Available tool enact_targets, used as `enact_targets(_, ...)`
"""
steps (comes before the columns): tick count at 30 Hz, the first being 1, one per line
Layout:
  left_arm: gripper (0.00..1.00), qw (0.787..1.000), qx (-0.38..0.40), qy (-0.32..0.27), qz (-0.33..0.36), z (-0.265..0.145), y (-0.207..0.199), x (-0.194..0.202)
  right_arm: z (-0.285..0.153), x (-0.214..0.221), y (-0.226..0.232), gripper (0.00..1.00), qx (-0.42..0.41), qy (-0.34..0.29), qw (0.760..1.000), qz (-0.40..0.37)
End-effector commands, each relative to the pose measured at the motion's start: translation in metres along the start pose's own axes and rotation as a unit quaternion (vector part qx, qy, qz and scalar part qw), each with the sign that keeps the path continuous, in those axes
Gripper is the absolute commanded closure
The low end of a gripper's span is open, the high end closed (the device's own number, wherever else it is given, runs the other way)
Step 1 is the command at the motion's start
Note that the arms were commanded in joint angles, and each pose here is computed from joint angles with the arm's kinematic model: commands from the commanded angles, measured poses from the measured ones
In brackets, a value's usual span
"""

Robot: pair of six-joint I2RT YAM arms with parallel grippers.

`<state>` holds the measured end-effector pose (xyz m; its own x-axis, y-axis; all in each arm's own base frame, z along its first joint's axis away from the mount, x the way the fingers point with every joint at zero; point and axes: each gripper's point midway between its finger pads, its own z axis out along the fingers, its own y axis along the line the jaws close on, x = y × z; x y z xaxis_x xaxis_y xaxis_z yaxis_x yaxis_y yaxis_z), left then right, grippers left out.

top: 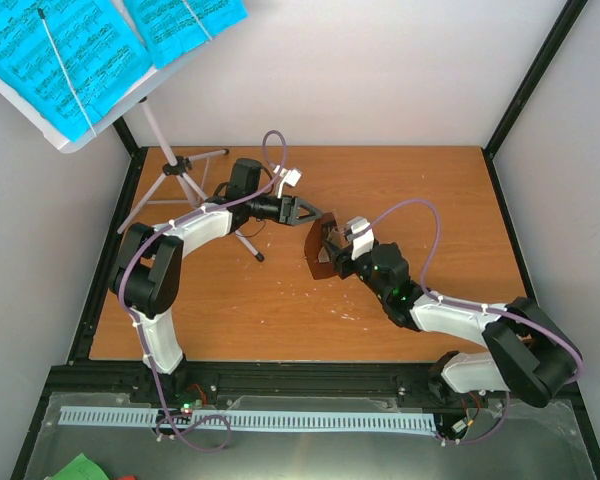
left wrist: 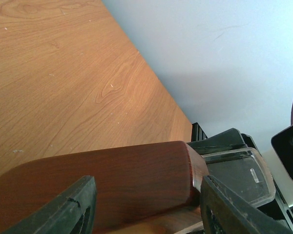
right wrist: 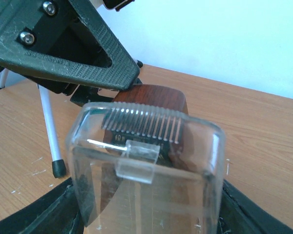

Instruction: Pack up the instrument practice props

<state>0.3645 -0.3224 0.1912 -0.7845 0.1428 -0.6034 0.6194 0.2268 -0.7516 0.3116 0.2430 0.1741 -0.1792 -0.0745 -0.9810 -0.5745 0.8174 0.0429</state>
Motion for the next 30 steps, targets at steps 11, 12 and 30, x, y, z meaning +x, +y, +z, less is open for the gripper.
enact_targets(11,0.42,1.000,-0.003,0.001,0.002,0.004,0.004,0.000,0.008,-0.001,0.006,0.57,0.004,-0.014,1.000,-0.005)
enact_targets(12,0.42,1.000,-0.003,0.001,0.001,0.004,0.004,0.000,0.009,0.000,0.006,0.57,0.004,-0.013,1.000,-0.005)
enact_targets(30,0.42,1.000,-0.003,0.002,0.001,0.005,0.004,0.000,0.014,0.004,0.012,0.57,-0.008,-0.014,1.000,-0.010)
